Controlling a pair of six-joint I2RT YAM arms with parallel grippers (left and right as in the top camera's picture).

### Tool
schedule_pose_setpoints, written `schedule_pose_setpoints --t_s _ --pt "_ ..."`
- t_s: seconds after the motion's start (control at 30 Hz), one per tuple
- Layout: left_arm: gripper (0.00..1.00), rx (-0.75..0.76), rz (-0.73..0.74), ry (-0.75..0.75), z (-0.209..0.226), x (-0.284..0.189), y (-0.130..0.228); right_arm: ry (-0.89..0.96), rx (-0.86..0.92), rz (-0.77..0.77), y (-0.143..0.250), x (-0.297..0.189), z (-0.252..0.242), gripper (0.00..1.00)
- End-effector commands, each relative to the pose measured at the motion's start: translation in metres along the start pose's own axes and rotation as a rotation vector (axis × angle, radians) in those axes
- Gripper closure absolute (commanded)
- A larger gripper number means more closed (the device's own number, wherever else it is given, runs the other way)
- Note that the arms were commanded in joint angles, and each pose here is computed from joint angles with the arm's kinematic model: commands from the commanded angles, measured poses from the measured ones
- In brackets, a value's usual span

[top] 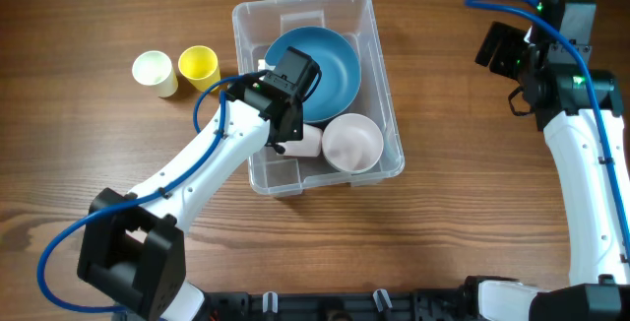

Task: Pack container

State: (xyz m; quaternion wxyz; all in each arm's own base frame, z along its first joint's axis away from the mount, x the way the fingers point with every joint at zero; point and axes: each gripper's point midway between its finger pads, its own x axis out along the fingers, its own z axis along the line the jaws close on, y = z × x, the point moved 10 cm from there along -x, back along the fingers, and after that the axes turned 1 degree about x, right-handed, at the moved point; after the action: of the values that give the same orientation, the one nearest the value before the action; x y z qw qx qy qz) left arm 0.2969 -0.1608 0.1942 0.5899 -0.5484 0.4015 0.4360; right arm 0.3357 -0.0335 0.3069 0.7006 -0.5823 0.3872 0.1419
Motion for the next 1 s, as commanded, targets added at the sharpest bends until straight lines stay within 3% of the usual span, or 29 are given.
schedule_pose_setpoints --t_s 0.0,0.53,0.97 --pt "0.96 -0.023 -0.013 0.032 -0.002 -0.009 -0.003 0.011 0.012 -0.008 -0.002 0.0 0.0 0.0" --pt "0.96 -0.009 0.038 0.004 -0.01 0.021 -0.003 0.011 0.012 -0.008 -0.002 0.0 0.0 0.0" --pt "0.96 0.013 0.068 0.146 -0.022 0.019 -0.004 0.011 0.013 -0.008 -0.002 0.0 0.0 0.0"
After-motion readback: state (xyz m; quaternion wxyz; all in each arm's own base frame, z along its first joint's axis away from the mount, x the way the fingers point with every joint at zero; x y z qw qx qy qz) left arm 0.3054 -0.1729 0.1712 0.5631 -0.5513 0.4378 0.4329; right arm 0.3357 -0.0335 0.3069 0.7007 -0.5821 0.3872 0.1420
